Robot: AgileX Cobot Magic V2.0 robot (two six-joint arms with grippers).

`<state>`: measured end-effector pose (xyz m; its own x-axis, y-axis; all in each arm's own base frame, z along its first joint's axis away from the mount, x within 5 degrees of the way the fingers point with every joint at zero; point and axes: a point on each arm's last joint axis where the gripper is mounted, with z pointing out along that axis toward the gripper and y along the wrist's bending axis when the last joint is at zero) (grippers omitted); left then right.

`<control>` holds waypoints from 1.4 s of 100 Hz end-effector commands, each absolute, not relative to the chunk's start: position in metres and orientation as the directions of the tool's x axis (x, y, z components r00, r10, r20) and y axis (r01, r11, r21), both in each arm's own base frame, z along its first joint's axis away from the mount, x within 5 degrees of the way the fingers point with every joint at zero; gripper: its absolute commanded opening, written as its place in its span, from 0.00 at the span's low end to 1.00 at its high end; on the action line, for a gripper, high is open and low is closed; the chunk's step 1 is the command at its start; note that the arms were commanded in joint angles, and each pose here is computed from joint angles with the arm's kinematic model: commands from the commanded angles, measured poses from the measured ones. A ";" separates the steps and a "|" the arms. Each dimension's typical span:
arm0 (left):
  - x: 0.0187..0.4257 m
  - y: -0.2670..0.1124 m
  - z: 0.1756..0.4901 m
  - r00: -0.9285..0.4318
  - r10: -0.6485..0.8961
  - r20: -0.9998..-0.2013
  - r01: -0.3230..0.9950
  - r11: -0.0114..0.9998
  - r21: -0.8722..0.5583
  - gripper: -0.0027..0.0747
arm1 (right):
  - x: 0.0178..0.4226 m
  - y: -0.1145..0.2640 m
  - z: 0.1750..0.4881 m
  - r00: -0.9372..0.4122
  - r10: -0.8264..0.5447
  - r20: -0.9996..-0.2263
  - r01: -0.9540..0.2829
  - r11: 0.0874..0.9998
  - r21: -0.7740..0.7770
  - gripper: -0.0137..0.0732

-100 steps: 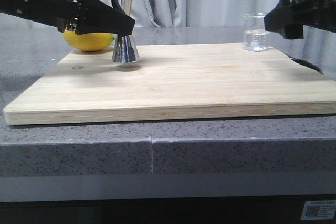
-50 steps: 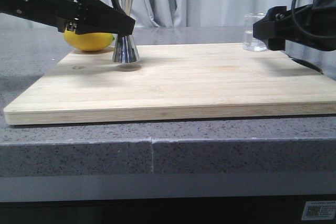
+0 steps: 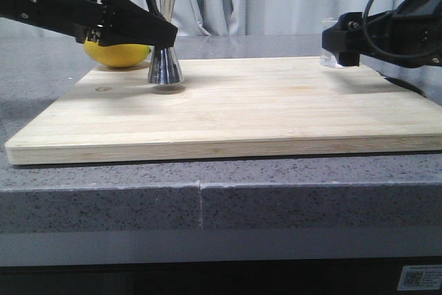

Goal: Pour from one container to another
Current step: 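Lower the right gripper over the glass beaker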

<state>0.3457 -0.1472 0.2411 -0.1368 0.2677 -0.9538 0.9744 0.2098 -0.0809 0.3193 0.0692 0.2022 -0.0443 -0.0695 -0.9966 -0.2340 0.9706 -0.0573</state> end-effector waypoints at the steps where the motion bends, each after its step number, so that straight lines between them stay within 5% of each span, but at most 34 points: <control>1: 0.342 -0.152 0.272 -0.087 0.172 -0.981 0.981 0.185 -0.055 0.15 | 0.324 0.070 0.229 0.096 -0.043 -0.994 -0.230 0.971 -0.064 0.93; 140: 0.341 -0.152 0.272 -0.091 0.176 -0.980 0.981 0.184 -0.058 0.15 | 0.366 0.076 0.216 0.066 -0.058 -0.996 -0.230 0.970 -0.072 0.93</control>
<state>0.3453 -0.1471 0.2407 -0.1392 0.2715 -0.9523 0.9749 0.2064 -0.0837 0.3633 0.0788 0.1865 -0.0781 -0.0833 -0.9935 -0.2410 0.9685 -0.0622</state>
